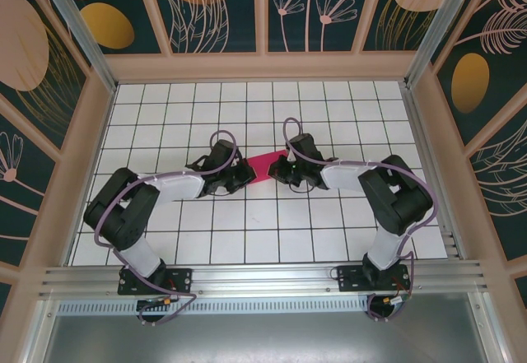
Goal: Fold a paper plane with a square sheet of paper (pick it up from the middle)
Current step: Rotate the square sheet of paper at the center of the table.
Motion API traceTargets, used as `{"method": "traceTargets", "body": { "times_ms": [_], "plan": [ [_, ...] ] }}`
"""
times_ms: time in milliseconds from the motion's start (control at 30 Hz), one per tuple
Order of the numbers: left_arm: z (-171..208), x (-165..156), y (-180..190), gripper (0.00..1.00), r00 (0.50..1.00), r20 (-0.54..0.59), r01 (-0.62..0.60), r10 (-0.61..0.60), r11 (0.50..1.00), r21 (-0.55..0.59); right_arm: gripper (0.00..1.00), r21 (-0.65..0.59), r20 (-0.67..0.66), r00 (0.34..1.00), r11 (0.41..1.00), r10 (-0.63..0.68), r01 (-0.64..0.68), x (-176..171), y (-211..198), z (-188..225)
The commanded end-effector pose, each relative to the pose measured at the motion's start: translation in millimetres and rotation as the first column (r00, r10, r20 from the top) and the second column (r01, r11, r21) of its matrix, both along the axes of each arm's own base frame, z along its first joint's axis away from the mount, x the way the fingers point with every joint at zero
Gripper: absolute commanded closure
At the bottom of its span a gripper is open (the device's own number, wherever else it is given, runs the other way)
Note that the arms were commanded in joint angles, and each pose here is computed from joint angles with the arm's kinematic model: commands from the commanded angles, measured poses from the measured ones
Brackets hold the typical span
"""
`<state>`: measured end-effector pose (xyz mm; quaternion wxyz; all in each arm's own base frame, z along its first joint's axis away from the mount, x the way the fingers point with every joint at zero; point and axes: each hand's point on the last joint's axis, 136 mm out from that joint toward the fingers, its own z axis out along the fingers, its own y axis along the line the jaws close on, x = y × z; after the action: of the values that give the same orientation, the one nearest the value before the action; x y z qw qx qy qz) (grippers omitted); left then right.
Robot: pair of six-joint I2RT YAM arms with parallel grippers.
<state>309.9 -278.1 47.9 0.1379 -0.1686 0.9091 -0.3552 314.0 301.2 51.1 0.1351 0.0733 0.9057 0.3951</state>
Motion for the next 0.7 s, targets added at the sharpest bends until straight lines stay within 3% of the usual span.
{"method": "traceTargets", "body": {
  "times_ms": [0,667],
  "plan": [
    [7,9,-9,1.0,1.0,0.029,0.01,-0.009,1.0,-0.023,1.0,0.031,0.029,0.999,0.999,0.044,-0.045,4,12,2],
    [-24,12,-13,1.0,0.999,-0.022,0.025,-0.025,1.0,0.009,1.0,-0.035,-0.053,0.997,0.998,0.049,-0.051,2,10,-33]
  ]
}}
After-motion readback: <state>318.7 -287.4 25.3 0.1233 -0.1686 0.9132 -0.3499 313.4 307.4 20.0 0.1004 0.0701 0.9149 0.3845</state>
